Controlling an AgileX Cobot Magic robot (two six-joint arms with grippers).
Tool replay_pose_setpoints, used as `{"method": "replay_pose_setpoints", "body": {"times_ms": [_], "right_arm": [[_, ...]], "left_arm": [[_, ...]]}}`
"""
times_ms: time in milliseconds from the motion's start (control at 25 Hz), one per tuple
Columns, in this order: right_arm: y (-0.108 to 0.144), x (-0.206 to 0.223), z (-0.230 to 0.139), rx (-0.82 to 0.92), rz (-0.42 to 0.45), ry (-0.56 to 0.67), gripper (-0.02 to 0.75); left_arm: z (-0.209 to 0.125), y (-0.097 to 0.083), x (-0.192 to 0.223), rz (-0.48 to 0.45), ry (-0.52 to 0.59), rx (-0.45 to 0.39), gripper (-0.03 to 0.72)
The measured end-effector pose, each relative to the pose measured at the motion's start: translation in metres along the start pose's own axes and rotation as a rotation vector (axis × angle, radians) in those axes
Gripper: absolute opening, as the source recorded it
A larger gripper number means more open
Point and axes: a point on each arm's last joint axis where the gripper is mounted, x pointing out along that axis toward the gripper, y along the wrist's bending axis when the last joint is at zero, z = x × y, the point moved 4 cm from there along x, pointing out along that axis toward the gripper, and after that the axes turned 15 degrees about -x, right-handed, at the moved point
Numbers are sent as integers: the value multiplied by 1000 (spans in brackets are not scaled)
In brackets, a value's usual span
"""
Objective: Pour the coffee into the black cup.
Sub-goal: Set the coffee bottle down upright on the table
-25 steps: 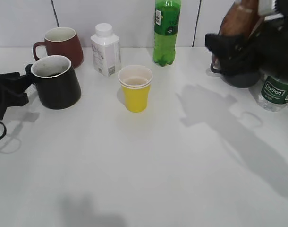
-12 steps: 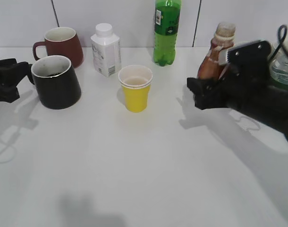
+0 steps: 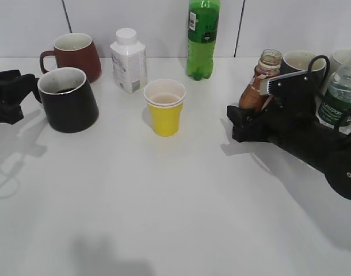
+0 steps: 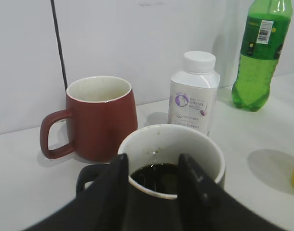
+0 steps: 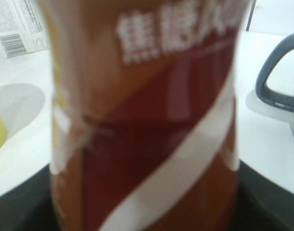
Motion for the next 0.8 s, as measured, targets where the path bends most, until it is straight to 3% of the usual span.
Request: {"method": "replay_pose_setpoints", "body": {"times_ms": [240, 440, 640, 800], "right_arm": [[0, 1, -1, -1, -3, 0, 529], [-1, -1, -2, 0, -2, 30, 608], [1, -8, -9, 4, 2, 60, 623], [3, -17, -12, 5, 5, 71, 623]], "left_arm": [[0, 0, 0, -2, -3, 0, 272], [0, 0, 0, -2, -3, 0, 272], [-2, 1, 0, 8, 13, 0, 272], [-4, 2, 0, 17, 27, 0, 316]]}}
